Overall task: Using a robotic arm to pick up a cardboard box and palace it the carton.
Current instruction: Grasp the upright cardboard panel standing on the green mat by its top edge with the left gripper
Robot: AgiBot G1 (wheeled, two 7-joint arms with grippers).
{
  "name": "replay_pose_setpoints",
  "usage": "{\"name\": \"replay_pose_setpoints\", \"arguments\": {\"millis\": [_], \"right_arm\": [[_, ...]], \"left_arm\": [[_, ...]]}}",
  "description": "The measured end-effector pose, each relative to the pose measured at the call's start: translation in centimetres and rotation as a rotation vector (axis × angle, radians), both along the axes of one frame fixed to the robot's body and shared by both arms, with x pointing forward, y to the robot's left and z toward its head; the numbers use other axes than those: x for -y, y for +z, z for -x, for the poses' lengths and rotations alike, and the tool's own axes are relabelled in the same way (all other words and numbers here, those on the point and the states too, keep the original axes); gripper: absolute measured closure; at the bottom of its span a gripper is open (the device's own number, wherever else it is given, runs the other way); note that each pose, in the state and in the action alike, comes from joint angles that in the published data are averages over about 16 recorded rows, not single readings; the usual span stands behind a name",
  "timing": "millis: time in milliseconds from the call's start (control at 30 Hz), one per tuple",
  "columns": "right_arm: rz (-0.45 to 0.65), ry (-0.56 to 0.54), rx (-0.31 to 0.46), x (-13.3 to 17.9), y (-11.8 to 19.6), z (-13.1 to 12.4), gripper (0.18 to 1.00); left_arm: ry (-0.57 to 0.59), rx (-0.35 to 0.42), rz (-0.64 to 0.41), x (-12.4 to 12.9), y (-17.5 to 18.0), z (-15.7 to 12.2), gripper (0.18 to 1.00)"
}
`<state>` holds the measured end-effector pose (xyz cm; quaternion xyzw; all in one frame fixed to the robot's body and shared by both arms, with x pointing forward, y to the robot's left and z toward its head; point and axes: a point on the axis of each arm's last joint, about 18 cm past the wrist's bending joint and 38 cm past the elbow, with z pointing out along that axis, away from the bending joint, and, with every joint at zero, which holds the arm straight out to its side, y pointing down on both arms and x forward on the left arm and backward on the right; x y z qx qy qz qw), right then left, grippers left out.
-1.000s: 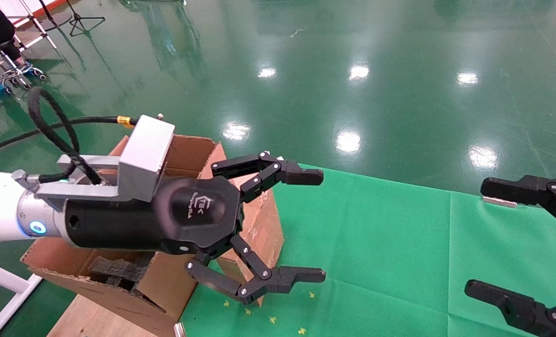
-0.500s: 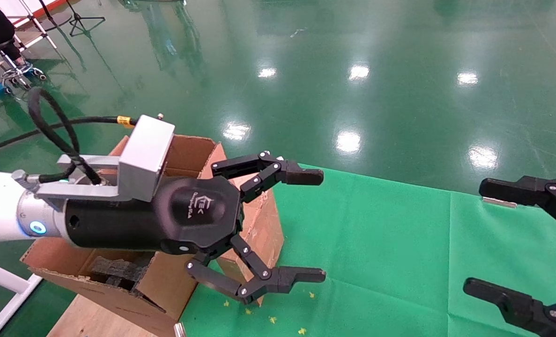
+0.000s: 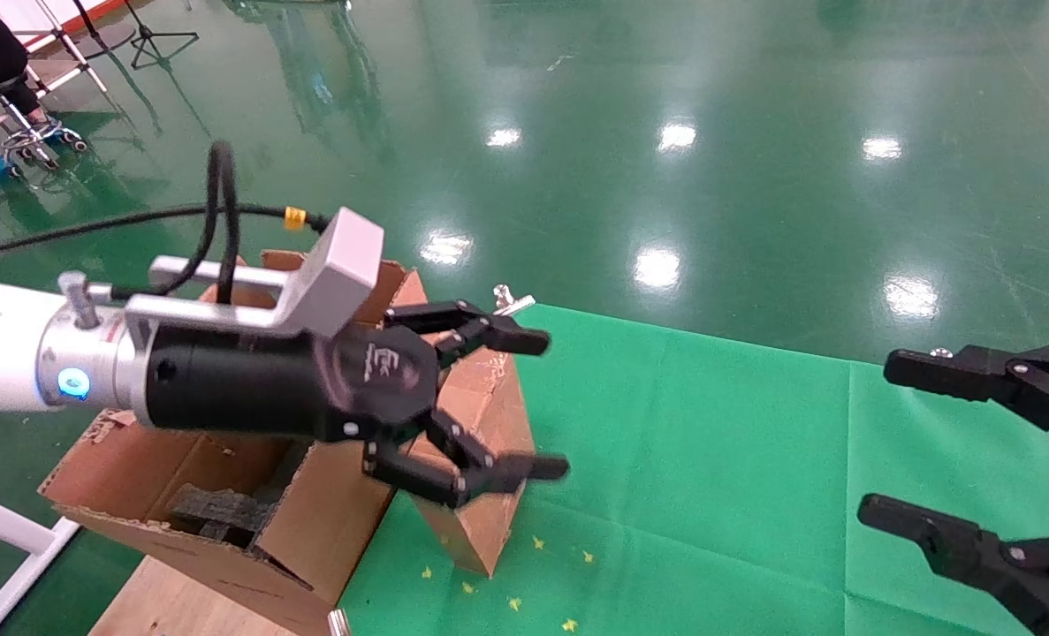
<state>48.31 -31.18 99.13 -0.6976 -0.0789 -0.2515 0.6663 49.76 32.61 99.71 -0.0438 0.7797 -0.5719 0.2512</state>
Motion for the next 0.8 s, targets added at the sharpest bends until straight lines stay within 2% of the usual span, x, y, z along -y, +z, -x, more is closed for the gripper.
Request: {"name": "replay_pose_setpoints", "arguments": {"millis": [233, 500, 800], "right_arm": [[0.0, 0.0, 0.0, 0.0, 0.0, 0.0, 0.493], [0.0, -0.001, 0.0, 0.0, 0.0, 0.0, 0.688], [0.0, 0.0, 0.0, 0.0, 0.0, 0.0, 0.863]], "left_arm": [[0.137, -0.067, -0.013, -1.6, 0.4, -0.7, 0.183], [0.207, -0.108, -0.023, -2.4, 0.3, -1.1, 0.183], [0.367, -0.27, -0.073, -2.8, 0.2, -3.0, 0.183]]}}
